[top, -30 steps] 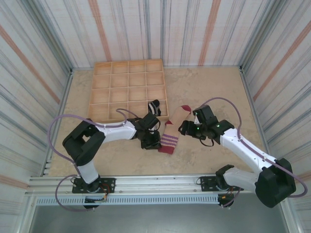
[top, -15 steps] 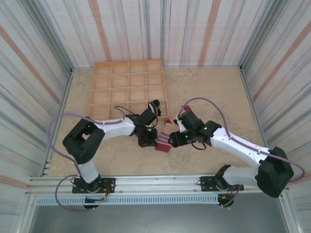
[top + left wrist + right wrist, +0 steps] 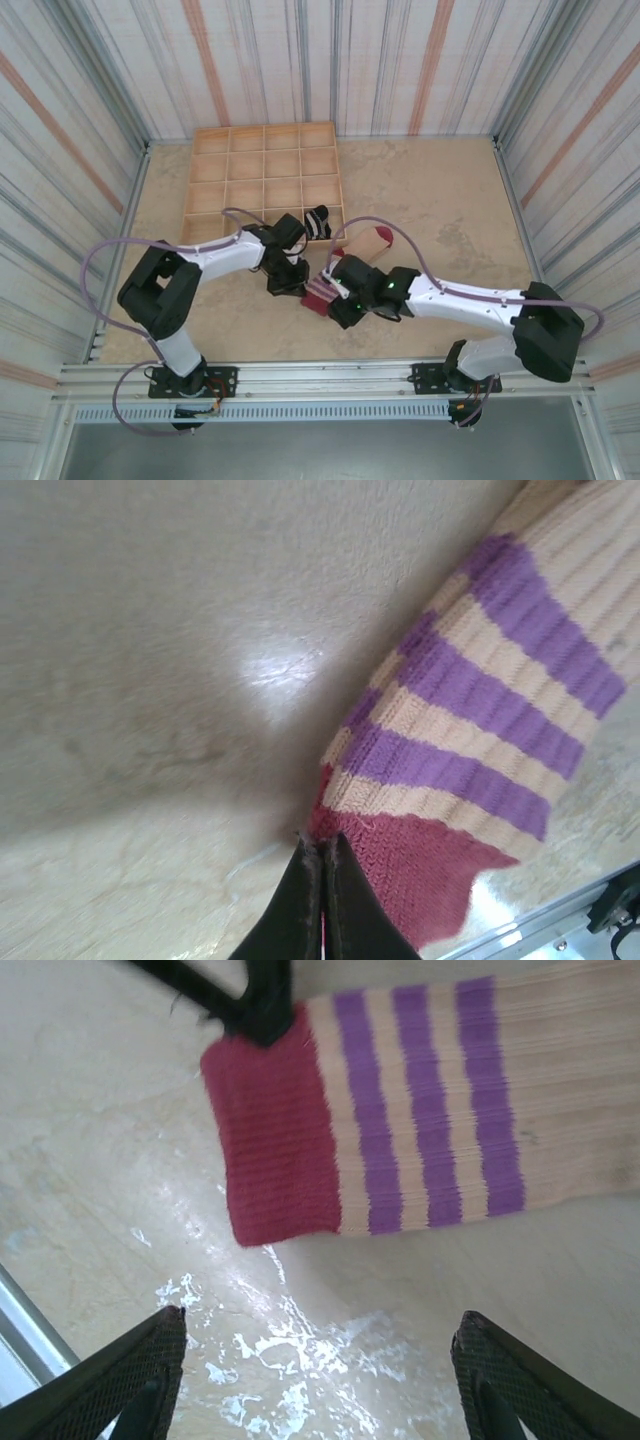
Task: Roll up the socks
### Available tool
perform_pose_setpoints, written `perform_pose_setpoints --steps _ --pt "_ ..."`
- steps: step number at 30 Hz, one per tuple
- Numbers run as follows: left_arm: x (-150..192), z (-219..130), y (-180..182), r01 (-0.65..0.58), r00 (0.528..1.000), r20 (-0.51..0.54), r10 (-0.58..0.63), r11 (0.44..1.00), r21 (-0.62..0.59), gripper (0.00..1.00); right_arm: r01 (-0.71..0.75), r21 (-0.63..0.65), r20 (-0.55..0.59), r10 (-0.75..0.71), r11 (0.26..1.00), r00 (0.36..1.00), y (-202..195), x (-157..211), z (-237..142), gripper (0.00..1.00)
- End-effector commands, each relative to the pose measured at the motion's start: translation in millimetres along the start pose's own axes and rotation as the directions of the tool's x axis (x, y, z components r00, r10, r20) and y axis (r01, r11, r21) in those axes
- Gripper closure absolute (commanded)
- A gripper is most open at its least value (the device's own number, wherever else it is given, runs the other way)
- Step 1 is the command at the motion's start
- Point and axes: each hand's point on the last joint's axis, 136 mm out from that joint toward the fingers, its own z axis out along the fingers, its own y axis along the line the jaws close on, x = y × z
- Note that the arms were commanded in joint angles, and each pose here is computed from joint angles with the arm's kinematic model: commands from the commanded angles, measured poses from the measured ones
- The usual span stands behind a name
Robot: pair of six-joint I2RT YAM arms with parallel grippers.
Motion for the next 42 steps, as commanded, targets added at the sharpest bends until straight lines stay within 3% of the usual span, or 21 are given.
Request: perform_pose_setpoints --steps 1,2,5,8,12,22,31,40,42 --pt "7.6 -23.1 5.3 -0.046 0.999 0.003 0.046 0.999 -0.005 0.94 0.155 0.081 0.056 -0.160 0.985 0.985 4.8 -19.1 6.2 0.29" --pt "8.3 -26.2 7.0 -0.042 0.999 0.003 0.042 0.999 -0.006 0.88 0.185 0.090 0.058 -0.191 0.979 0.980 8.4 -19.5 9.8 0.30" --pt "11.0 -31.2 13.2 -0.031 1.000 0.001 0.031 0.999 -0.020 0.52 0.251 0.111 0.080 -0.260 0.962 0.962 18.6 -24.2 17.9 0.33" --pt "14.4 -32.5 18.9 -0.014 1.000 0.005 0.014 0.999 -0.034 0.29 0.305 0.131 0.110 -0.319 0.944 0.941 27.5 -32.9 23.7 0.35" --pt "14.4 -38.7 23.7 0.026 0.999 0.031 -0.025 0.999 -0.030 0.18 0.348 0.153 0.123 -0.367 0.925 0.922 33.8 -42.3 31.5 0.38" --pt "6.8 -75.4 37.2 0.219 0.958 0.151 -0.244 0.961 0.167 0.20 0.402 0.149 0.090 -0.418 0.903 0.904 40.8 -39.4 56.5 0.43" --pt "8.1 -77.0 43.0 0.233 0.956 0.146 -0.255 0.960 0.154 0.21 0.389 0.217 0.023 -0.403 0.895 0.915 28.0 -25.1 76.7 0.51" --pt "8.2 -72.4 42.2 0.238 0.956 0.134 -0.261 0.957 0.169 0.22 0.375 0.292 -0.012 -0.389 0.880 0.921 14.4 -18.4 86.7 0.65" --pt "8.1 -72.0 41.7 0.238 0.956 0.132 -0.262 0.956 0.173 0.22 0.357 0.271 -0.011 -0.368 0.894 0.930 15.4 -15.4 88.3 0.74"
